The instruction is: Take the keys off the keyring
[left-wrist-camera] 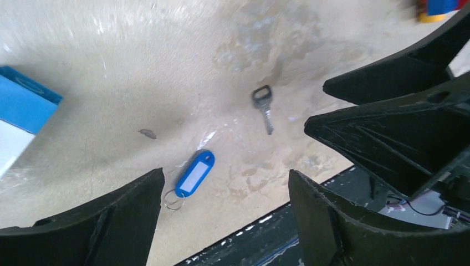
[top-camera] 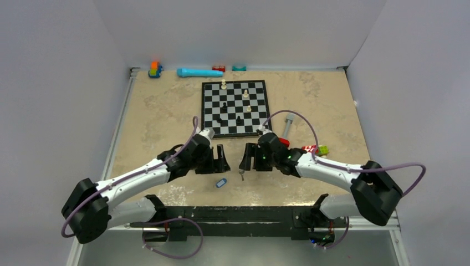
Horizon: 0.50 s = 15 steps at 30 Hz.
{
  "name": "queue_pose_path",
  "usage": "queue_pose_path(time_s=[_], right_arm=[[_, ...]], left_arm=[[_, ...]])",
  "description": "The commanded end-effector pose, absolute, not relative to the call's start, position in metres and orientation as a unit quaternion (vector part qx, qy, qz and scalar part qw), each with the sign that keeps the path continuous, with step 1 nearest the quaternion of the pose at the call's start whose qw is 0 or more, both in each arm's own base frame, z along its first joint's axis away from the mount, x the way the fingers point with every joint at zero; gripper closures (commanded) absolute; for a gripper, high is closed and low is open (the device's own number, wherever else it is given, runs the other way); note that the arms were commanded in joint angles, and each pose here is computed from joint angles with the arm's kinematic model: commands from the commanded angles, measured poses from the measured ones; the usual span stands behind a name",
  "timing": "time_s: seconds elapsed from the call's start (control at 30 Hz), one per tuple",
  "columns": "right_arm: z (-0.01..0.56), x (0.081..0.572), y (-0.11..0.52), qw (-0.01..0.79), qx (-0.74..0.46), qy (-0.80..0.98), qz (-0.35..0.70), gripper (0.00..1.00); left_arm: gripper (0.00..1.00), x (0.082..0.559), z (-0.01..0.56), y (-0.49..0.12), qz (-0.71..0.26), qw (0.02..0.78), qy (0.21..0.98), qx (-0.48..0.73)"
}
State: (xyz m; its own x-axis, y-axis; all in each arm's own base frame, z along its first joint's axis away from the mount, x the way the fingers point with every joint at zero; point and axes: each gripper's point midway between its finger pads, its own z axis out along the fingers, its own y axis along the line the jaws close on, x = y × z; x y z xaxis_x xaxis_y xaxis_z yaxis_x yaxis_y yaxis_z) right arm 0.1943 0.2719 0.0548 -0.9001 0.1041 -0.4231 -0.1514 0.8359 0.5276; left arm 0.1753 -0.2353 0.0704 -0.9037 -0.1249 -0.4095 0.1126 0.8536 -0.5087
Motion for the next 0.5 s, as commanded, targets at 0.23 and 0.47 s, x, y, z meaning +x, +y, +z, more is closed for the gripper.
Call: queue_pose_path(time_s=[0.23, 0.47], right_arm=[[0.191, 0.208, 0.245, 0.348, -0.041, 0.892, 0.287, 0.20], [0.291, 0.190, 0.211, 0.448, -0.044, 0.826, 0.338, 0.18]], left_arm=[[0.08, 0.184, 0.202, -0.206, -0.274, 0.348, 0.896, 0.024], [0.00, 0.173, 0.265, -0.154, -0.238, 0.431, 0.870, 0.027]])
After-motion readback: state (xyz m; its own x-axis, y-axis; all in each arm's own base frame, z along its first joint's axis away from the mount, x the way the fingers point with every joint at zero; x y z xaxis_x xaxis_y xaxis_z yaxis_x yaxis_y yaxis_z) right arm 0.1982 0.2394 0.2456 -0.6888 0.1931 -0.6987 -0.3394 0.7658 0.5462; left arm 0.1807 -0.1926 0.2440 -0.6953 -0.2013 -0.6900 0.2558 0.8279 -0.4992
